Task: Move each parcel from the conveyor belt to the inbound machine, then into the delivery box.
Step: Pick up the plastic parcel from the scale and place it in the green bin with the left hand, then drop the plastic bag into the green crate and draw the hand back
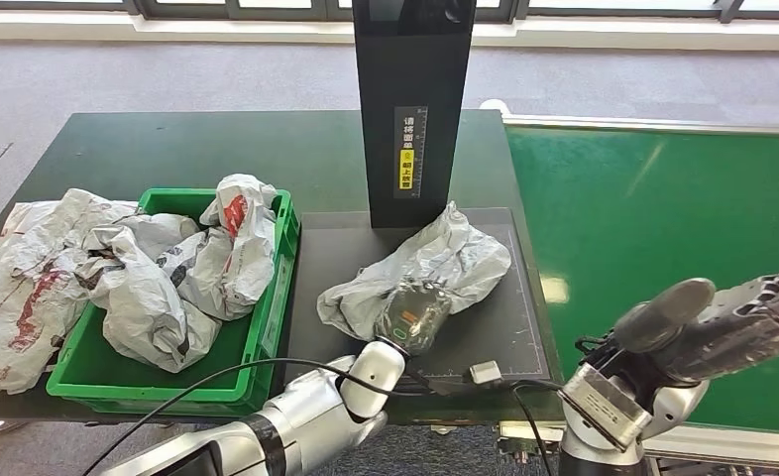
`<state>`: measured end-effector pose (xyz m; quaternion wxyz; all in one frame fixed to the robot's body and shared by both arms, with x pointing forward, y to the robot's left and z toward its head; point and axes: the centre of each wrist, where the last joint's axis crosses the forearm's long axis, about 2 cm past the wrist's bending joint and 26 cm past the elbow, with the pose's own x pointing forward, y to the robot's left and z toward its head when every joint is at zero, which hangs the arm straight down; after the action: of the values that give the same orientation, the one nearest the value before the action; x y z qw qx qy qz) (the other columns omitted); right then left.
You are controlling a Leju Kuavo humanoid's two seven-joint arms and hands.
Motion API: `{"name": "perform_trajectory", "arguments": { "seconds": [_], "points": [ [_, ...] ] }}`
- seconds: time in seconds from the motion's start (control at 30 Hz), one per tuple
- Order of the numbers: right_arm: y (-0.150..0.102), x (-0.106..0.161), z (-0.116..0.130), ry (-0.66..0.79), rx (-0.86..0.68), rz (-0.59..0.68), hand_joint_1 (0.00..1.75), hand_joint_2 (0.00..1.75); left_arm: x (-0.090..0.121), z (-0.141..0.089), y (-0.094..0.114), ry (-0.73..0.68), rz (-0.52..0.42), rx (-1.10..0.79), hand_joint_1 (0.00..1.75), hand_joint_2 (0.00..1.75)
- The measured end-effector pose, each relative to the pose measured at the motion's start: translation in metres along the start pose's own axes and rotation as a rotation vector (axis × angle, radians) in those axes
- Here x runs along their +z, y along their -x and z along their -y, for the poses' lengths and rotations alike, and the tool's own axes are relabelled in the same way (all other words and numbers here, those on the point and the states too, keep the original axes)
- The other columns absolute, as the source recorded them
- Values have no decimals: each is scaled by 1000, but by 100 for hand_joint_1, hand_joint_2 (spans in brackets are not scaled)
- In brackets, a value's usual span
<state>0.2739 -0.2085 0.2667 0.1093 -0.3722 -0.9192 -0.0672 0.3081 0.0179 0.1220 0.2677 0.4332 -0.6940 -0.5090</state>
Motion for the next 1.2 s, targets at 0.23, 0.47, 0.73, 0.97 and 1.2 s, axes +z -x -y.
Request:
{"name": "perform_trajectory", "arguments": {
  "seconds": [0.23,0.47,0.73,0.97,1.2],
  "points": [
    [0,0,0,5,-5,-5,0,0,-13,-38,21,-251,-117,55,175,175],
    [0,1,1,4,-7,-11,0,0,-15,-102,74,-544,-218,134,175,175],
    [0,1,1,4,-6,-10,0,0,-6,-128,98,-665,-251,135,175,175],
    [0,1,2,6,-4,-9,0,0,8,-151,136,-799,-143,88,175,175],
    [-1,1,6,11,2,-9,0,0,52,-161,210,-943,-398,70,175,175]
  ]
}}
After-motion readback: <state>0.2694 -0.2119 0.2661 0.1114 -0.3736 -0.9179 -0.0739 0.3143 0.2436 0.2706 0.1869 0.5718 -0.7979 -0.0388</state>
